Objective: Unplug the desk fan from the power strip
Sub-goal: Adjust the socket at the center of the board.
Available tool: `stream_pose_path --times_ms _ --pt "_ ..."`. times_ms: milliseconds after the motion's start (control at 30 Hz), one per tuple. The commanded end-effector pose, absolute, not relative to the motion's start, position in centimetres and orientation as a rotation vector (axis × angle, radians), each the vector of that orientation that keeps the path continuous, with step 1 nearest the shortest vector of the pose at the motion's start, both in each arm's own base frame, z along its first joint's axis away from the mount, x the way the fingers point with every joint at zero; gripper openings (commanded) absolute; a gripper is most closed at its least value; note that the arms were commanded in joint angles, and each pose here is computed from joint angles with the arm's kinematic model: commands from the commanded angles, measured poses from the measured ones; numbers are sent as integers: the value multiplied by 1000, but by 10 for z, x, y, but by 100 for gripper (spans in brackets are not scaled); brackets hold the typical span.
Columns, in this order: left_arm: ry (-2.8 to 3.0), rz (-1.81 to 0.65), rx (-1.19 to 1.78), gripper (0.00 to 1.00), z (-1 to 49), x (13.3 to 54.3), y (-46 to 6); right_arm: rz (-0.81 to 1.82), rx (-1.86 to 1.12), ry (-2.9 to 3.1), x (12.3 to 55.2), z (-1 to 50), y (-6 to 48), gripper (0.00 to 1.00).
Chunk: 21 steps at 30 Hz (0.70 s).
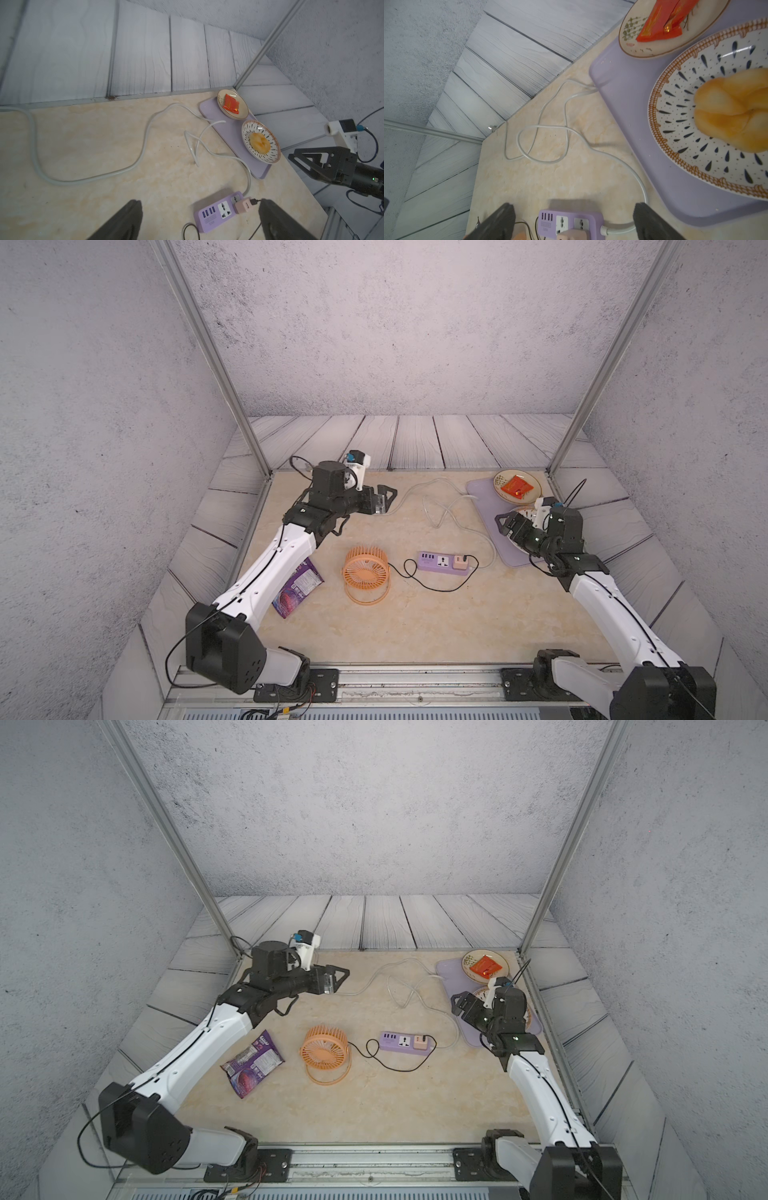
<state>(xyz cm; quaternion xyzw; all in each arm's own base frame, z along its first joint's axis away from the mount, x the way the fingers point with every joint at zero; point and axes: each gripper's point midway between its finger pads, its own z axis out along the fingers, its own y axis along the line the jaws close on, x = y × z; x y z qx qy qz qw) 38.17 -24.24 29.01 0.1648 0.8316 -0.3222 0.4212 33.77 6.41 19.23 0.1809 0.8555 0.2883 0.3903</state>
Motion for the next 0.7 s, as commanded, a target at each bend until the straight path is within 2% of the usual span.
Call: stream_pose_path --times_ms 0,233,667 --pt "2243 -811 588 94 239 367 -276 810 437 2236 311 181 76 95" --pt "2414 -795 669 91 171 364 -328 801 433 2221 287 176 75 96" --pt "2636 -694 529 87 78 363 -348 793 426 2207 274 174 73 97"
